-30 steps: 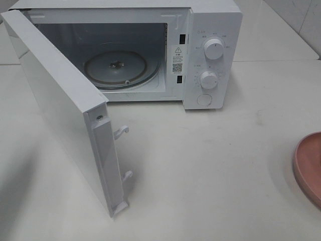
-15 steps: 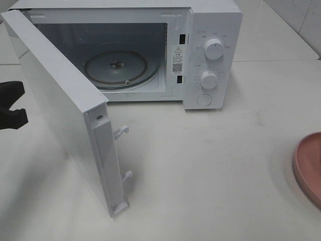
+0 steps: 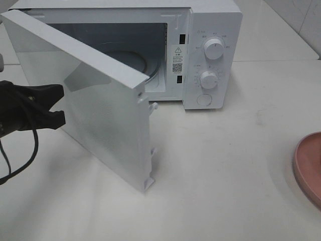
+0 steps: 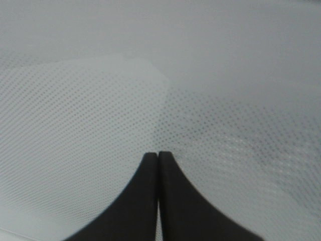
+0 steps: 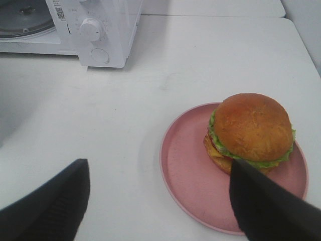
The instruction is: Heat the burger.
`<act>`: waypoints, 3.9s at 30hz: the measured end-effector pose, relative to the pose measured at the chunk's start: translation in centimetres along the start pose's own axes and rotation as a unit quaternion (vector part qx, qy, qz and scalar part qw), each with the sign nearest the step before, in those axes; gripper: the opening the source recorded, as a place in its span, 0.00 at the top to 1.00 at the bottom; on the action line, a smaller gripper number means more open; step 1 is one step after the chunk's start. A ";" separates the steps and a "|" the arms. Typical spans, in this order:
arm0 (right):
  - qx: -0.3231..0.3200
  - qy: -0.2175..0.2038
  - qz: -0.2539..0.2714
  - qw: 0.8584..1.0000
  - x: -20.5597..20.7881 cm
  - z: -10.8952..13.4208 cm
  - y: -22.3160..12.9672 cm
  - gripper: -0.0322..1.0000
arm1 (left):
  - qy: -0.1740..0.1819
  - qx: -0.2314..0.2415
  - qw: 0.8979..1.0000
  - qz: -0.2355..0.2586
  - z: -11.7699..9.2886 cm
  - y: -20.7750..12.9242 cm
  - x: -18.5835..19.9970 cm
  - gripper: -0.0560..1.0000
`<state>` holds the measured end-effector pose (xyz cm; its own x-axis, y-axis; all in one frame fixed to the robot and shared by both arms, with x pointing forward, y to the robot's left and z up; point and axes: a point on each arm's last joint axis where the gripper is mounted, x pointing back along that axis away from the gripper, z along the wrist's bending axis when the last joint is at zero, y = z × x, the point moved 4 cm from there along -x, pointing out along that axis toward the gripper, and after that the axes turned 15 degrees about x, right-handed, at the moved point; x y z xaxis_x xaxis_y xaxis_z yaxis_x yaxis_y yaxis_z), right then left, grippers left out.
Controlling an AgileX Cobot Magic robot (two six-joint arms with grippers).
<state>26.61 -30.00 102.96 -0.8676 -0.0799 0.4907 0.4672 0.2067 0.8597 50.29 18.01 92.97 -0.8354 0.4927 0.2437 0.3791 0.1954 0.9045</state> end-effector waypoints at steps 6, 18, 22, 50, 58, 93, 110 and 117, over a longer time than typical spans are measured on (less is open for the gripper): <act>0.000 0.000 0.000 1.000 0.0 0.0 0.0 0.24 | -0.019 0.004 1.000 -0.006 -1.4 0.1 -2.2 0.95; 0.000 0.000 0.000 1.000 0.0 0.0 0.0 0.24 | -0.024 0.027 0.999 -0.020 -4.2 0.7 -6.2 0.95; 0.000 0.000 0.000 1.000 0.0 0.0 0.0 0.24 | -0.019 0.024 0.999 -0.023 -5.0 1.0 -7.1 0.95; 0.000 0.000 0.000 1.000 0.0 0.0 0.0 0.24 | 0.034 0.030 0.999 0.005 -9.4 1.6 -16.0 0.95; 0.000 0.000 0.000 1.000 0.0 0.0 0.0 0.24 | 0.039 0.019 0.999 0.014 -9.9 1.9 -17.1 0.95; 0.000 0.000 0.000 1.000 0.0 0.0 0.0 0.24 | 0.013 -0.009 0.921 0.389 -10.3 -4.2 -5.2 0.01; 0.000 0.000 0.000 1.000 0.0 0.0 0.0 0.24 | 0.106 -0.123 0.863 0.478 -8.1 0.4 2.9 0.01; 0.000 0.000 0.000 1.000 0.0 0.0 0.0 0.24 | 0.208 -0.071 0.859 0.462 -5.0 3.3 5.6 0.01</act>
<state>26.61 -30.00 102.96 -0.8676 -0.0799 0.4907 0.4672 0.2067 0.8597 44.81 17.15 99.06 -0.2844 0.0299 0.9583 0.9293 -0.2370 0.2832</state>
